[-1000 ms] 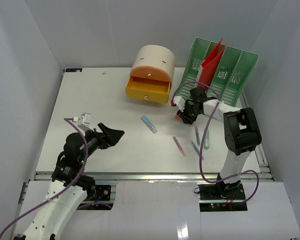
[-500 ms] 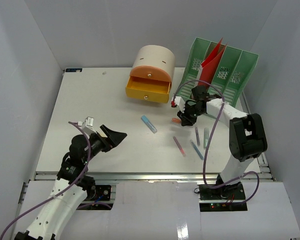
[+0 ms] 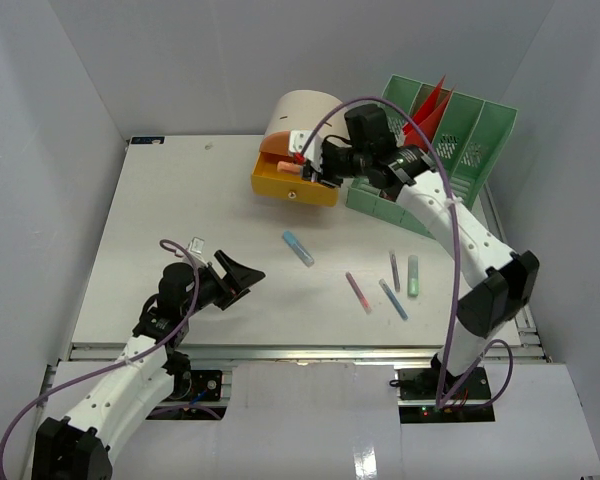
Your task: Organize the desk
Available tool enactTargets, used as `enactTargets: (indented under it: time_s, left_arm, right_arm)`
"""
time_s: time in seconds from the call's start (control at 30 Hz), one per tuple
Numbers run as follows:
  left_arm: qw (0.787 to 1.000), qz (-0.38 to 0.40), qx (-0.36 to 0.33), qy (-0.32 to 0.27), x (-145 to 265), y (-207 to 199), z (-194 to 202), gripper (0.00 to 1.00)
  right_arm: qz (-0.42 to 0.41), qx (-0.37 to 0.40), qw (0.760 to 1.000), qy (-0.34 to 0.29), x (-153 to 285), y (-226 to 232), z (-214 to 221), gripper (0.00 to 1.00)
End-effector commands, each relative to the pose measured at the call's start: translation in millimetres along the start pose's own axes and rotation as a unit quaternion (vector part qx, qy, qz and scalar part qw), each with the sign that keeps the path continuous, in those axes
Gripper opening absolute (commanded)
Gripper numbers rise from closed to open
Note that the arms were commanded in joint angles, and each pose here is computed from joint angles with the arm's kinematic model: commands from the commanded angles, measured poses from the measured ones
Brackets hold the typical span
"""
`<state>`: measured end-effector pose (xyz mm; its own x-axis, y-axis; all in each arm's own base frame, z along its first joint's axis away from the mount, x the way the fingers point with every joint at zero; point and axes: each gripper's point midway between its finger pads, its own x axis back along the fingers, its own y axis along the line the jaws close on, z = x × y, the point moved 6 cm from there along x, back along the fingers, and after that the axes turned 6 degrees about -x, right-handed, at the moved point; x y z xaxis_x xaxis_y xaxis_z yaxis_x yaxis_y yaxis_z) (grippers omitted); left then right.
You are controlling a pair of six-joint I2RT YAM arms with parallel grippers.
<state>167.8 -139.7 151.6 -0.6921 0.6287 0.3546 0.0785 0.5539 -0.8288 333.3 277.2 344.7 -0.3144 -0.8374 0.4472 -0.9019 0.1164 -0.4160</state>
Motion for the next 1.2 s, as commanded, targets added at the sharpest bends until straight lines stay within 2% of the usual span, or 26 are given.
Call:
enactTargets:
  time_s: [0.0,0.17,0.27,0.33,0.53,0.67,0.8,1.0,1.07,1.17]
  left_arm:
    - [1.000,0.020,0.002,0.003,-2,-11,-5,0.98]
    - [1.000,0.017,0.003,0.004,-4,-12,-4,0.98]
    - [1.000,0.013,0.005,0.005,-5,-10,-3,0.98]
    - [1.000,0.006,0.007,0.007,-7,-8,-2,0.98]
    - [1.000,-0.012,-0.015,0.017,-19,-14,-1,0.97]
    - [0.998,-0.034,-0.042,0.019,-36,-28,-4,0.96]
    - [0.993,-0.101,-0.051,0.025,-63,-36,-4,0.96]
    - [0.964,-0.256,-0.065,0.014,-106,-40,-3,0.97]
    - [0.947,-0.313,-0.069,0.009,-120,-32,-2,0.96]
    - [0.939,-0.334,-0.085,0.004,-143,-45,-6,0.93]
  right_arm:
    - [0.082,-0.008,0.996,0.042,-50,-39,15,0.08]
    - [0.130,0.003,0.989,0.067,-75,-65,28,0.09]
    - [0.140,0.003,0.987,0.074,-77,-67,32,0.15]
    - [0.141,0.003,0.987,0.082,-79,-65,39,0.23]
    - [0.141,-0.012,0.986,0.092,-76,-58,46,0.54]
    - [0.136,-0.043,0.989,0.044,-45,-49,18,0.66]
    - [0.115,-0.081,0.990,-0.009,3,-37,-1,0.69]
    - [0.019,-0.217,0.973,-0.081,74,14,55,0.74]
    - [0.017,-0.247,0.966,-0.070,87,41,93,0.76]
    - [0.042,-0.270,0.960,-0.064,101,67,128,0.77]
